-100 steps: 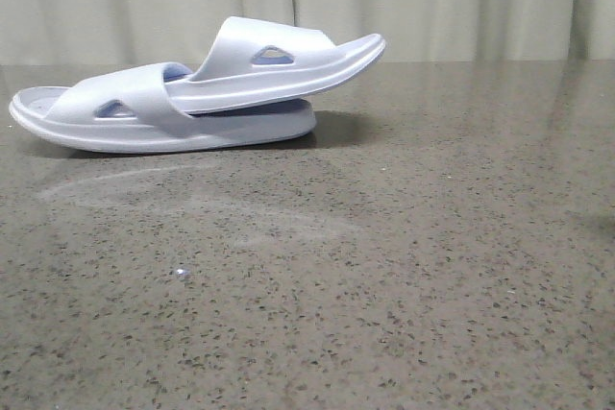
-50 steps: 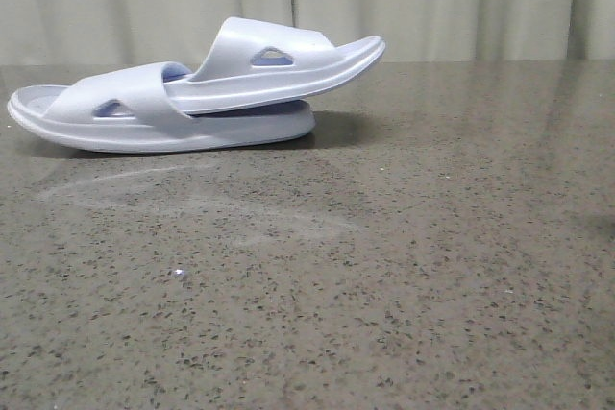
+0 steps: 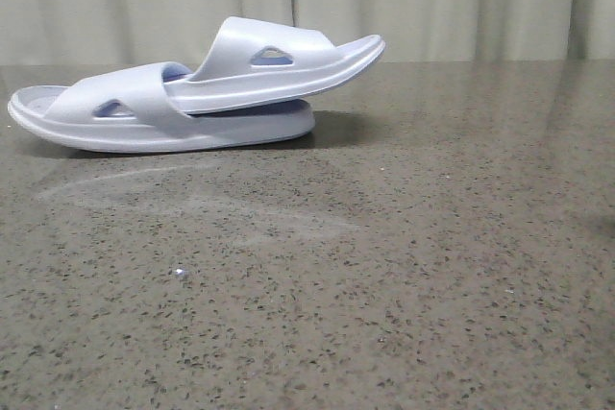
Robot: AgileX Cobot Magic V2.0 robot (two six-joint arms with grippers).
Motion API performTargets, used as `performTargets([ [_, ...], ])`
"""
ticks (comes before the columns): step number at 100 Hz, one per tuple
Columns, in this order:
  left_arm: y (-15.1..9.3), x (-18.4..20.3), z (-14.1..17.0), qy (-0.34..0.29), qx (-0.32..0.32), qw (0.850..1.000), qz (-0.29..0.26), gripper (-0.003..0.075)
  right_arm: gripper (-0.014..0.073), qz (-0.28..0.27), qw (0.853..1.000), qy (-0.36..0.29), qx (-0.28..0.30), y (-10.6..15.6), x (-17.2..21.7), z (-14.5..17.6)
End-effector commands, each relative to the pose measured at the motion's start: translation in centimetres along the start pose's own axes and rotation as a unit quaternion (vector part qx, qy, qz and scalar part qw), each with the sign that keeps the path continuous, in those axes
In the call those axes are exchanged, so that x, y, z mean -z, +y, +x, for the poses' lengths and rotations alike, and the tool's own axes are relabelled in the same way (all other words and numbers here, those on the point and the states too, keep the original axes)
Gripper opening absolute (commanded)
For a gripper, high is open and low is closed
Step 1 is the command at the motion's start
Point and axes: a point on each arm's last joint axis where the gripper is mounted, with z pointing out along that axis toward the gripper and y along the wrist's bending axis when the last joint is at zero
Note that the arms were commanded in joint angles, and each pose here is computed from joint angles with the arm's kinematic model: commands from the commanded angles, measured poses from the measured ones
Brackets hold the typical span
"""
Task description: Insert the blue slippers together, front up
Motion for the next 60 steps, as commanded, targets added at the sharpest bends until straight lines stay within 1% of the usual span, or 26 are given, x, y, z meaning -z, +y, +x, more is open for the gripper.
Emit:
performTargets([
  [1, 0.03, -0.09, -0.38, -0.03, 0.012, 0.999, 0.0, 0.0015, -0.0089, -0.015, 1.0, -0.022, -0.003, 0.41, 0.13, -1.04],
  [18, 0.03, -0.09, -0.38, -0.03, 0.012, 0.999, 0.0, 0.0015, -0.0089, -0.023, 1.0, -0.019, -0.001, 0.63, 0.09, -0.98],
  [52, 0.03, -0.09, -0.38, -0.03, 0.012, 0.999, 0.0, 0.0015, -0.0089, -0.023, 1.0, -0.019, -0.001, 0.63, 0.09, -0.98],
  [60, 0.03, -0.09, -0.38, -0.03, 0.012, 0.999, 0.0, 0.0015, -0.0089, -0.015, 1.0, -0.02, -0.001, 0.49, 0.08, -0.99],
])
